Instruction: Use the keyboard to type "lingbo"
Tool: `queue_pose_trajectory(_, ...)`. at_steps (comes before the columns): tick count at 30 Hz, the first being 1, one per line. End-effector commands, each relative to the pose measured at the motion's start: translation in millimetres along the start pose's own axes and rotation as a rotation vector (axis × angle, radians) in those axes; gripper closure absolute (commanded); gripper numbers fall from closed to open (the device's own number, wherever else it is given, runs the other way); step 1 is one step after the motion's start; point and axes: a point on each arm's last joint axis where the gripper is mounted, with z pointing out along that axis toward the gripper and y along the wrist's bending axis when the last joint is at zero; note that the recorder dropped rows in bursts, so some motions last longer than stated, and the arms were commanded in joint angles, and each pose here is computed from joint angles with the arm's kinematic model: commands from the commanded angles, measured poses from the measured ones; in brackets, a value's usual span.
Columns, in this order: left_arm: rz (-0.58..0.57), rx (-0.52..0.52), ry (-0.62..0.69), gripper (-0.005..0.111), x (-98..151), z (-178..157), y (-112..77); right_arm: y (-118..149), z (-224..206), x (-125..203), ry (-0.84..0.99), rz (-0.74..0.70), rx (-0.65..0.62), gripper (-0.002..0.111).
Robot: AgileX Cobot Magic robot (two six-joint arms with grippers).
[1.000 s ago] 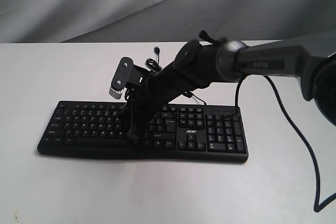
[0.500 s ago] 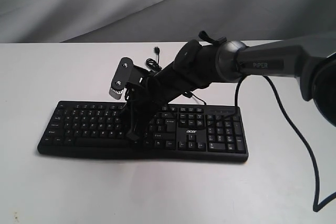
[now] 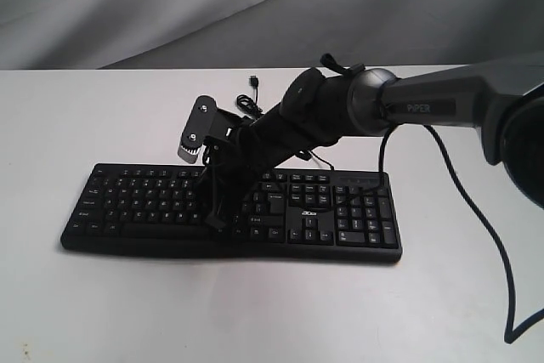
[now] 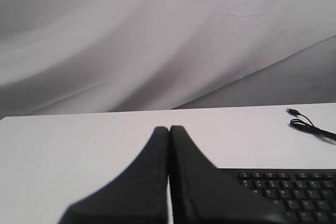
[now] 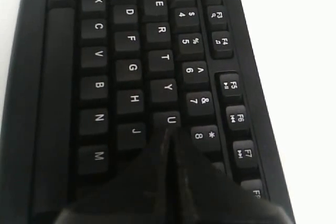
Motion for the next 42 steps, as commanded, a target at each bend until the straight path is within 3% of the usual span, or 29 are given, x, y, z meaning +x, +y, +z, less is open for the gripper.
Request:
queue_pose_trajectory(1, -0.002, 0.007, -0.01, 0.106, 0, 0, -0.5, -2, -1, -2, -0.006, -0.015, 0.016, 0.108)
queue_pose_trajectory(12, -0.002, 0.007, -0.01, 0.106, 0, 0, -0.5, -2, -7, -8, -0.025, -0.031, 0.018, 0.108)
queue_pose_trajectory(28, -0.002, 0.007, -0.01, 0.106, 0, 0, -0.5, 31, 9, -21, -0.007, -0.087, -0.093, 0.108)
queue_pose_trajectory(42, -0.002, 0.007, -0.01, 0.106, 0, 0, -0.5, 29, 12, -21, -0.007, -0.088, -0.053, 0.108)
